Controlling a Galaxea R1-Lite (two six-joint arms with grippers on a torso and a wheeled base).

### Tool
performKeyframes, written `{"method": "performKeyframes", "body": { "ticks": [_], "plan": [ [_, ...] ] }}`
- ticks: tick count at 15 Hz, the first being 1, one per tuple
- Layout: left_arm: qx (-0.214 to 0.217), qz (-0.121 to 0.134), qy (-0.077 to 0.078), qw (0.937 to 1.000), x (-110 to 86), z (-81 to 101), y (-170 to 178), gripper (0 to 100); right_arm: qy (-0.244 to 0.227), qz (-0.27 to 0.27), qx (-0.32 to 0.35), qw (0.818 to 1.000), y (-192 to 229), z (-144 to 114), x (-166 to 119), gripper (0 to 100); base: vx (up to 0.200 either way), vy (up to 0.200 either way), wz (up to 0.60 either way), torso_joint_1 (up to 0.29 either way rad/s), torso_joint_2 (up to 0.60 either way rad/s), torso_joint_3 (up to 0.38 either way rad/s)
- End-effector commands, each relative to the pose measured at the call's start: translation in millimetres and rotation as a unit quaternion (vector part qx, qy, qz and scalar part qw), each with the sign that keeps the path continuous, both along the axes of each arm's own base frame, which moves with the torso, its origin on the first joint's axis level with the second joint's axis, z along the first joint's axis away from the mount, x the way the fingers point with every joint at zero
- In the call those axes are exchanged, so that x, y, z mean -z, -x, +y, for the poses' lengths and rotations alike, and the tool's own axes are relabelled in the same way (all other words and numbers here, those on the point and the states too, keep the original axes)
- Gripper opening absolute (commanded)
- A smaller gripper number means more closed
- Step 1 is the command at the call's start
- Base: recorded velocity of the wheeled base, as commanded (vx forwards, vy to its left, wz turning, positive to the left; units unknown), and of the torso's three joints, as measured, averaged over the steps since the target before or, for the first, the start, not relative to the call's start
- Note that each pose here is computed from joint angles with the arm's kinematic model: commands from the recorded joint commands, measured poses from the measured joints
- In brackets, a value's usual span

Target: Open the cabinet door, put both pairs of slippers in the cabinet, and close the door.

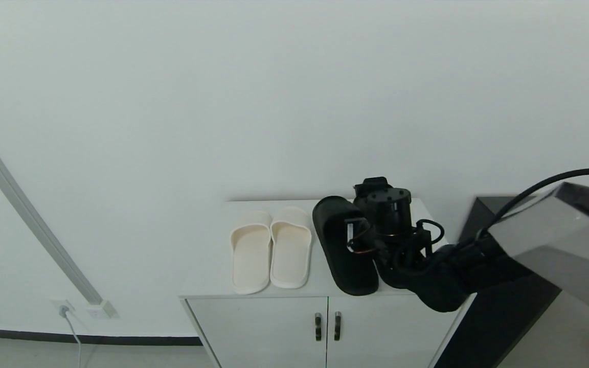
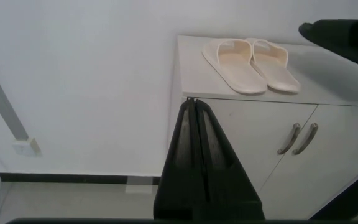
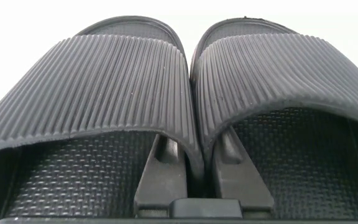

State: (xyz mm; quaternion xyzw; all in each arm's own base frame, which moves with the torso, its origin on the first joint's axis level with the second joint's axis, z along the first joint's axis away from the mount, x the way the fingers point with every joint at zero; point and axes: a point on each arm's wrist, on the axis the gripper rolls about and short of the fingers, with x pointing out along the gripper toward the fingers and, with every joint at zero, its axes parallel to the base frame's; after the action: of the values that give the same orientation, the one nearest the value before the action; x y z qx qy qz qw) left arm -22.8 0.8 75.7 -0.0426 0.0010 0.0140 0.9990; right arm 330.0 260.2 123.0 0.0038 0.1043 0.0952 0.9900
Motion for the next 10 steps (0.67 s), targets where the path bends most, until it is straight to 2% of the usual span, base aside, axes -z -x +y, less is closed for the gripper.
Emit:
{"method": "performKeyframes", "body": {
  "ticks": [1, 2, 4, 5, 7, 9, 10],
  "plan": [
    [0.000, 0.000, 0.000, 1.0000, 0.0, 0.0, 0, 0, -0.006, -0.013, -0.094, 0.996, 50, -33, -44, 0, 0.000, 0.000, 0.00, 0.000, 0.00, 0.000],
    [0.000, 0.000, 0.000, 1.0000, 0.0, 0.0, 0, 0, -0.006, -0.012, -0.111, 0.994, 56, -36, -46, 0, 0.000, 0.000, 0.00, 0.000, 0.00, 0.000],
    [0.000, 0.000, 0.000, 1.0000, 0.0, 0.0, 0, 0, -0.007, 0.009, -0.220, 0.976, 87, -59, -49, 0, 0.000, 0.000, 0.00, 0.000, 0.00, 0.000],
    [0.000, 0.000, 0.000, 1.0000, 0.0, 0.0, 0, 0, -0.006, 0.013, -0.236, 0.972, 92, -63, -48, 0, 0.000, 0.000, 0.00, 0.000, 0.00, 0.000],
    [0.000, 0.000, 0.000, 1.0000, 0.0, 0.0, 0, 0, 0.007, 0.011, -0.317, 0.948, 110, -83, -48, 0, 0.000, 0.000, 0.00, 0.000, 0.00, 0.000],
    [0.000, 0.000, 0.000, 1.0000, 0.0, 0.0, 0, 0, -0.001, 0.016, -0.356, 0.934, 120, -89, -47, 0, 0.000, 0.000, 0.00, 0.000, 0.00, 0.000],
    [0.000, 0.000, 0.000, 1.0000, 0.0, 0.0, 0, 0, 0.000, 0.019, -0.358, 0.934, 120, -89, -46, 0, 0.000, 0.000, 0.00, 0.000, 0.00, 0.000]
  ]
}}
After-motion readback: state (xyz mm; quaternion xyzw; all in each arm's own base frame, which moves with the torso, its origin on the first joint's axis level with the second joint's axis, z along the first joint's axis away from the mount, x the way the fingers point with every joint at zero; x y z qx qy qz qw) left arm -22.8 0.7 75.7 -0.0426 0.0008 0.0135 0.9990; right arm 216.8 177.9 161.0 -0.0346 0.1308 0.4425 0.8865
